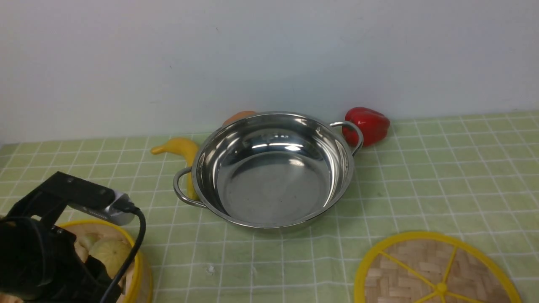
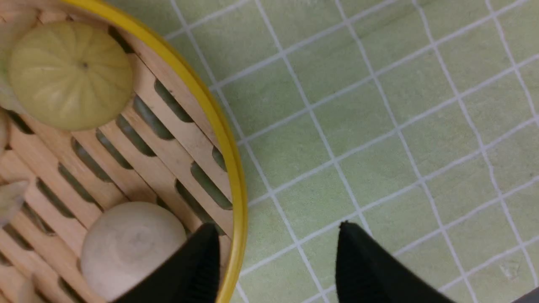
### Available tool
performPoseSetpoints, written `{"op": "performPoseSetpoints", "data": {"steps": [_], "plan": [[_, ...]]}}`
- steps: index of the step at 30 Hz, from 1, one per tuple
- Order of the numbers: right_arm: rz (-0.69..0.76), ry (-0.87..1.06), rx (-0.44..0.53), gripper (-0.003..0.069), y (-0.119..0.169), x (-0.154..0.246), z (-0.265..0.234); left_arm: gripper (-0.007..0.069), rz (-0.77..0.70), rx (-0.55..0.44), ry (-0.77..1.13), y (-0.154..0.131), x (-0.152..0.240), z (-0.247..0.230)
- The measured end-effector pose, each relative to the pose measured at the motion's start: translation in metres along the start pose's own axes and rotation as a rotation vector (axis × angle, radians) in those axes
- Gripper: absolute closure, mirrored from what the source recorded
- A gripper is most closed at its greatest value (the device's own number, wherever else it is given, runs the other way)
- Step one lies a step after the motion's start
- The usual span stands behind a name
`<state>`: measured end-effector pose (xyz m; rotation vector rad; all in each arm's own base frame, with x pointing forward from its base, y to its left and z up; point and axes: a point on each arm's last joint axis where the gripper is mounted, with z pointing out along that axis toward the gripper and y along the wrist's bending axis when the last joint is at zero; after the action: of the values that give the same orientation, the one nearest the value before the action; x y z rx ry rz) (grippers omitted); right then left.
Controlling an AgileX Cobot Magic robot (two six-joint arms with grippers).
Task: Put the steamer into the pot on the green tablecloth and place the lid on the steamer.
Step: 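Grasp the rim of the steamer basket holding the buns with the left gripper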
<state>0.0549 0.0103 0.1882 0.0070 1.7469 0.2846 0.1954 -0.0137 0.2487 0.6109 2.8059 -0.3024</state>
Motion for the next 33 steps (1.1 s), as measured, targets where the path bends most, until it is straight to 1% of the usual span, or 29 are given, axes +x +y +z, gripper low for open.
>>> {"op": "performPoseSetpoints", "data": {"steps": [3,7,9,18,26,28,29,30,32,33], "plan": [[0.000,0.000,0.000,0.0416,0.000,0.000,0.000,0.0185,-0.019,0.028,0.038,0.005,-0.004,0.012],[0.000,0.000,0.000,0.0416,0.000,0.000,0.000,0.0169,-0.044,0.051,0.063,0.011,-0.010,0.026],[0.000,0.000,0.000,0.0416,0.000,0.000,0.000,0.0177,-0.052,0.063,0.091,0.014,-0.011,0.034],[0.000,0.000,0.000,0.0416,0.000,0.000,0.000,0.0263,-0.086,0.091,0.184,0.028,-0.015,0.069],[0.000,0.000,0.000,0.0416,0.000,0.000,0.000,0.0272,-0.111,0.104,0.247,0.037,-0.015,0.097],[0.000,0.000,0.000,0.0416,0.000,0.000,0.000,0.0306,-0.124,0.107,0.256,0.038,-0.016,0.099],[0.000,0.000,0.000,0.0416,0.000,0.000,0.000,0.0312,-0.125,0.107,0.256,0.038,-0.016,0.100],[0.000,0.000,0.000,0.0416,0.000,0.000,0.000,0.0390,-0.143,0.104,0.258,0.039,-0.016,0.100],[0.000,0.000,0.000,0.0416,0.000,0.000,0.000,0.0523,-0.166,0.114,0.271,0.038,-0.015,0.102],[0.000,0.000,0.000,0.0416,0.000,0.000,0.000,0.0555,-0.170,0.117,0.278,0.037,-0.015,0.101]]}}
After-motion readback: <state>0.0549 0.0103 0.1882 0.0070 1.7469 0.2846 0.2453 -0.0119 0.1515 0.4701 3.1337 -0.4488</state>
